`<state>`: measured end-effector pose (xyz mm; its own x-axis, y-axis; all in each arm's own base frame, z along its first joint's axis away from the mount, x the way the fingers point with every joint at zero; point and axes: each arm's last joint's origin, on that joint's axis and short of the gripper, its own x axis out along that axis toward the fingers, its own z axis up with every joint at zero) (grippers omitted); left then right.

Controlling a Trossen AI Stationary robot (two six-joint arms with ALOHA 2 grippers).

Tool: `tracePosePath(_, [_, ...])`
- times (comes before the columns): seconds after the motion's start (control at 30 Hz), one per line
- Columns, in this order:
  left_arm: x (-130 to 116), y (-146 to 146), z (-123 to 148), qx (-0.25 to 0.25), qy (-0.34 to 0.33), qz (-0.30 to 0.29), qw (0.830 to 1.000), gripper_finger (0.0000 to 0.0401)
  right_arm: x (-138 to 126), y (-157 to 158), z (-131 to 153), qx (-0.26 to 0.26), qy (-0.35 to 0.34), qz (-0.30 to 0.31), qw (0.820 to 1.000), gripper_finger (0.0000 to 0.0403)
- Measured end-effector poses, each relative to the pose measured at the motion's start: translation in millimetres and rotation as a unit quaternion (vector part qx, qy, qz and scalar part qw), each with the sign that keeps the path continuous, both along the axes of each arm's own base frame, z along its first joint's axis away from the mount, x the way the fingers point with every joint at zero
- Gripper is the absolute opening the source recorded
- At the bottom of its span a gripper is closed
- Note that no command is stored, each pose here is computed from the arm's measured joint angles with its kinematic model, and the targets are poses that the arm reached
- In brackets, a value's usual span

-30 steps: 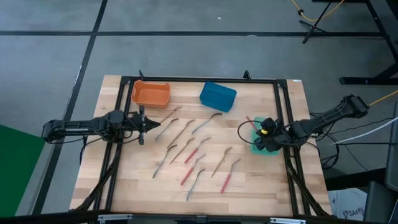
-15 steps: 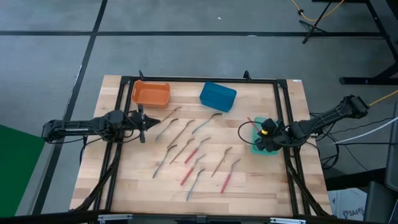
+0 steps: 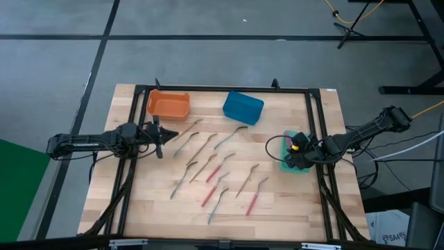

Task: Sort silverware by color (type)
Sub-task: Put the gold fork into the orange bin

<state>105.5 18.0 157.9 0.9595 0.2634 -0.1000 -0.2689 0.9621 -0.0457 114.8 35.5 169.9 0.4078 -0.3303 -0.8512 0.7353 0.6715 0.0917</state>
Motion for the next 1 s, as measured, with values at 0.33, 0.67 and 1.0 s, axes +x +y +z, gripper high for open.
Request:
tracePosePath(0.33, [-0.3,0.2,21.8,-0.006,-0.118,0.005,0.993,0.0061,-0.3,1.3,-0.6,0.023,0.01,0.007,1.0,0.0112])
tracePosePath(0.67, [8.5,-0.2,52.5,-0.005,-0.135,-0.001,0.991,0.0109,-0.3,1.3,-0.6,0.023,0.01,0.007,1.0,0.0113])
tracePosePath(1.0, [59.7,8.0,97.0,-0.069,-0.016,0.045,0.996,0.011,-0.3,1.5,-0.6,0.026,0.011,0.008,1.0,0.0113])
